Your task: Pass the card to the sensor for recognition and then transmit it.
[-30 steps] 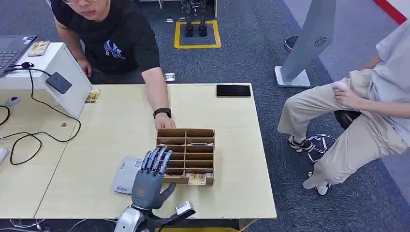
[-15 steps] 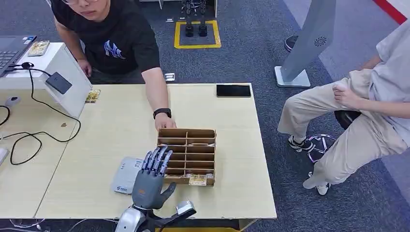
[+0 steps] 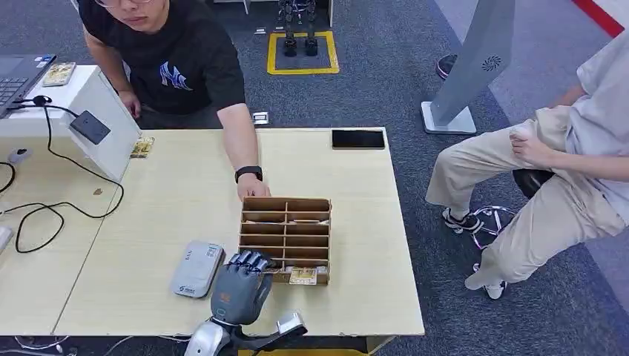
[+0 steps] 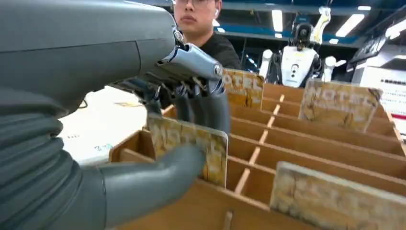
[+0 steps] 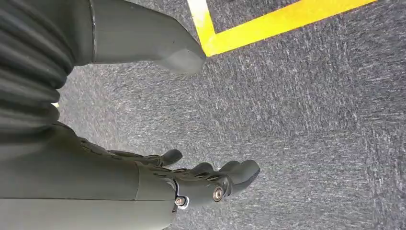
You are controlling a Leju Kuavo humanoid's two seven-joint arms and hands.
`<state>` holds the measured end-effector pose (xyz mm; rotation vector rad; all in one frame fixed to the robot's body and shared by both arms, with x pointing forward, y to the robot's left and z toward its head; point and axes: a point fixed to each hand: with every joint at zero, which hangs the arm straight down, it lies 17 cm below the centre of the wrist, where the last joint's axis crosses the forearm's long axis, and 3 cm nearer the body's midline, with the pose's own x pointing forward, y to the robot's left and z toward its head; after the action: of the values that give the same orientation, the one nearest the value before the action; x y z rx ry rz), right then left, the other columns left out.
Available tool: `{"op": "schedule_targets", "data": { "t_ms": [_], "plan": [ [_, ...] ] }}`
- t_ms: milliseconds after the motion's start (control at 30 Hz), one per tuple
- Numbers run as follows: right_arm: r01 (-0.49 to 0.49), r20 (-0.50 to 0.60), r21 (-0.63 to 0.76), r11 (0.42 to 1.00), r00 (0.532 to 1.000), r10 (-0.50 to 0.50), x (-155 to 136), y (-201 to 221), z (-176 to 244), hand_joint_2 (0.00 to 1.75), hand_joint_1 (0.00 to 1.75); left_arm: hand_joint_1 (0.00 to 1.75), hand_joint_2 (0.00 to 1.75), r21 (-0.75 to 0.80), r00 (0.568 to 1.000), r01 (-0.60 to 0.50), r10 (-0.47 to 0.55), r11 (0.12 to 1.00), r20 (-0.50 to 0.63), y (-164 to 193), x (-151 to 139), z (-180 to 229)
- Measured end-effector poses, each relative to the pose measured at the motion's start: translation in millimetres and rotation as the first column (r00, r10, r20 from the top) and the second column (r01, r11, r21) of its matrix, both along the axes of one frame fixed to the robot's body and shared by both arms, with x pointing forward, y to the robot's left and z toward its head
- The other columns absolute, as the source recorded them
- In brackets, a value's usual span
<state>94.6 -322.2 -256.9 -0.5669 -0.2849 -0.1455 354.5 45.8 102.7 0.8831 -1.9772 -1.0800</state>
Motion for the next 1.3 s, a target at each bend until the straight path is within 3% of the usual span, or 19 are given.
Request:
{"op": "schedule_targets", "data": {
  "t_ms": [800,1300],
  "plan": [
    [-0.001,0.002,0.002,1.0,1.0,0.001,1.5,-0.2,0.0,1.75,0.0,1.75,1.75,0.041,0.998,0.062,-0.061,0.997,-0.028,-14.7,-2.9,-17.1],
    [0.004,-0.007,-0.001,1.0,1.0,-0.004,0.5,-2.2,-0.1,1.75,0.0,1.75,1.75,-0.022,0.996,0.09,-0.091,0.996,-0.017,-13.3,-6.4,-9.7]
  ]
}}
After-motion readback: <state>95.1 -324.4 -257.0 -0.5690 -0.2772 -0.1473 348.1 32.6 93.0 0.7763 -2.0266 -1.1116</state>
